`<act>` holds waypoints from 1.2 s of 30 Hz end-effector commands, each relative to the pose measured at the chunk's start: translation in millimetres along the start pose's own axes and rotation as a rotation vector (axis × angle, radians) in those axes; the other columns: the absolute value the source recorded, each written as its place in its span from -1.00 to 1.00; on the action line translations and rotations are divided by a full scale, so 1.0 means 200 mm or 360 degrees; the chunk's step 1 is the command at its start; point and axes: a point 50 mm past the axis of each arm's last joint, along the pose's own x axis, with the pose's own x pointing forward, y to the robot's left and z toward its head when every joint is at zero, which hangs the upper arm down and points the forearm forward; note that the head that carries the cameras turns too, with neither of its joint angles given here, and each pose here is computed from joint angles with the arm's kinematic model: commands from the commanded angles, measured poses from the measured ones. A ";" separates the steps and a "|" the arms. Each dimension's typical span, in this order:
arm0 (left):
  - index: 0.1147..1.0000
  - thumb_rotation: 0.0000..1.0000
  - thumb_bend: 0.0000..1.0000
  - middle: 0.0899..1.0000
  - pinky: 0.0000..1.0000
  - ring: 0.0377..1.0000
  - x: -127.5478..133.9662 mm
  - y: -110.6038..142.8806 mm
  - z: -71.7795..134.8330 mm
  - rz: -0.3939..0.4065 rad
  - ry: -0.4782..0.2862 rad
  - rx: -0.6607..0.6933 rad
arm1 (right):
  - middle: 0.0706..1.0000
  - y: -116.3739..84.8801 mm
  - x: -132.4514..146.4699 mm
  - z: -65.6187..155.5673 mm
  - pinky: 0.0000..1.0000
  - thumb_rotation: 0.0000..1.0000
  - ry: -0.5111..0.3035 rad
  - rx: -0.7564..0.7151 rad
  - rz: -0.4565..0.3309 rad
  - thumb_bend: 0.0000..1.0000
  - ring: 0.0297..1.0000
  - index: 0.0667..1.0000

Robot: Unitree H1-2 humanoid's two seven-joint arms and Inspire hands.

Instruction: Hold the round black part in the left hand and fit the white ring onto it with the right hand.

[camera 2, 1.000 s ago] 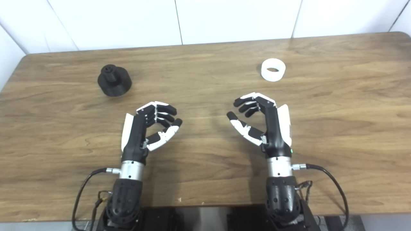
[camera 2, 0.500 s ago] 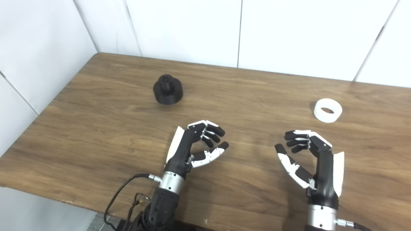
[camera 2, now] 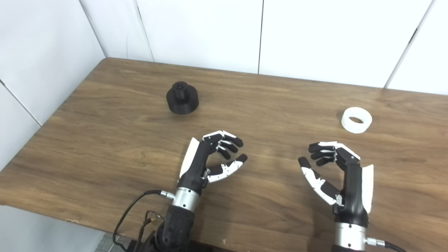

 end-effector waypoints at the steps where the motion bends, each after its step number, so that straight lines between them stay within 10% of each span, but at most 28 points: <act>1: -0.13 -0.86 0.00 0.44 0.21 0.44 0.09 0.05 0.06 0.0060 -0.0142 0.0034 | 0.08 0.05 -0.07 -0.06 -0.21 -0.69 0.0118 0.0037 -0.0044 0.01 -0.04 -0.08; 7: -0.13 -0.86 0.01 0.45 0.19 0.39 0.15 0.16 0.05 0.0117 -0.0160 0.0080 | 0.09 0.05 -0.07 -0.07 -0.21 -0.69 0.0116 0.0034 -0.0044 0.01 -0.04 -0.08; 14: 0.45 -0.58 0.32 0.58 0.39 0.56 0.22 0.29 0.06 0.0194 -0.0159 0.0251 | 0.08 0.05 -0.07 -0.07 -0.21 -0.69 0.0121 0.0037 -0.0037 0.01 -0.04 -0.08; 36: 0.78 -0.28 0.53 0.97 0.77 0.94 0.41 0.63 0.09 0.0475 -0.0169 0.0563 | 0.07 0.06 -0.05 -0.10 -0.24 -0.70 0.0111 0.0013 -0.0026 0.01 -0.06 -0.08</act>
